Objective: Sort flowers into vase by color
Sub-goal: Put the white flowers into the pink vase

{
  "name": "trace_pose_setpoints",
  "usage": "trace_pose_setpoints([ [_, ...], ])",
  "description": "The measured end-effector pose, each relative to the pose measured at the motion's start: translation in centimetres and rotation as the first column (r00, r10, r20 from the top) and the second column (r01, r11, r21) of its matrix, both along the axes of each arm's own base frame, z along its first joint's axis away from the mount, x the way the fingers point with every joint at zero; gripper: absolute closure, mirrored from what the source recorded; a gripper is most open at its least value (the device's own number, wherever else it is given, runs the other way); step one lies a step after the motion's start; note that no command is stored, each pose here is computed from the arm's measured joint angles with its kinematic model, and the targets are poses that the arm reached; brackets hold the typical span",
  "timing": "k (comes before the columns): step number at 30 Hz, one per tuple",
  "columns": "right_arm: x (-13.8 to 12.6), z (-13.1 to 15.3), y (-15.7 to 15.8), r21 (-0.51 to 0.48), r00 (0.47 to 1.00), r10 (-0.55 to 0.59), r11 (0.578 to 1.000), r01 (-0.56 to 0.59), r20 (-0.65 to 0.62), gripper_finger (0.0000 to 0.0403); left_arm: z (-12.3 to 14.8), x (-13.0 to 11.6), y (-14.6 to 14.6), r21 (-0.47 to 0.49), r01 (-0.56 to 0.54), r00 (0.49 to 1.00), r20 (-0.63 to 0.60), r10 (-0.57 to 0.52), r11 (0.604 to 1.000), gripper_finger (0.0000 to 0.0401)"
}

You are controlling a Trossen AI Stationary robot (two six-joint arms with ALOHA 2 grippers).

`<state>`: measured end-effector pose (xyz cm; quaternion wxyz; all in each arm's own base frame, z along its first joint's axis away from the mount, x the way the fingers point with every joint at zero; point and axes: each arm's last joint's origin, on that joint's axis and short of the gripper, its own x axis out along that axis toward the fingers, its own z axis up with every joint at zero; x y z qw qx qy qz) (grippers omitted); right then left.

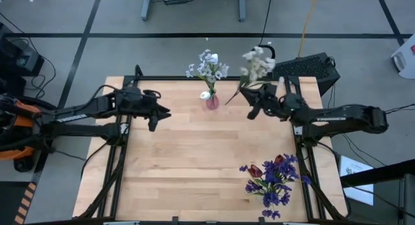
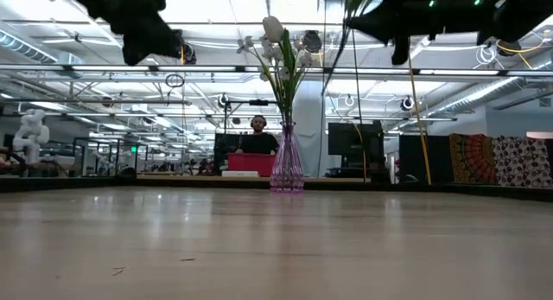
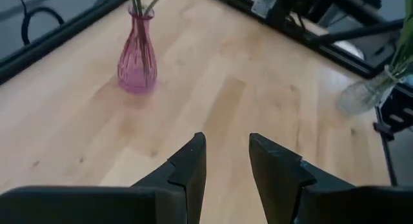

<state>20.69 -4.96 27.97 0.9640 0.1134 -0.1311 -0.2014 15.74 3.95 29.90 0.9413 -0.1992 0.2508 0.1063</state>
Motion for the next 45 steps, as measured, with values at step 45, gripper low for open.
trace_pose_setpoints([
  [45,8.3,0.7,-5.0,-0.105,0.965,-0.238,0.968,0.226,-0.113,0.0402,-4.3,0.1,1.6,-0.001,-0.014,0.989,0.148,0.014,1.000,0.0278],
])
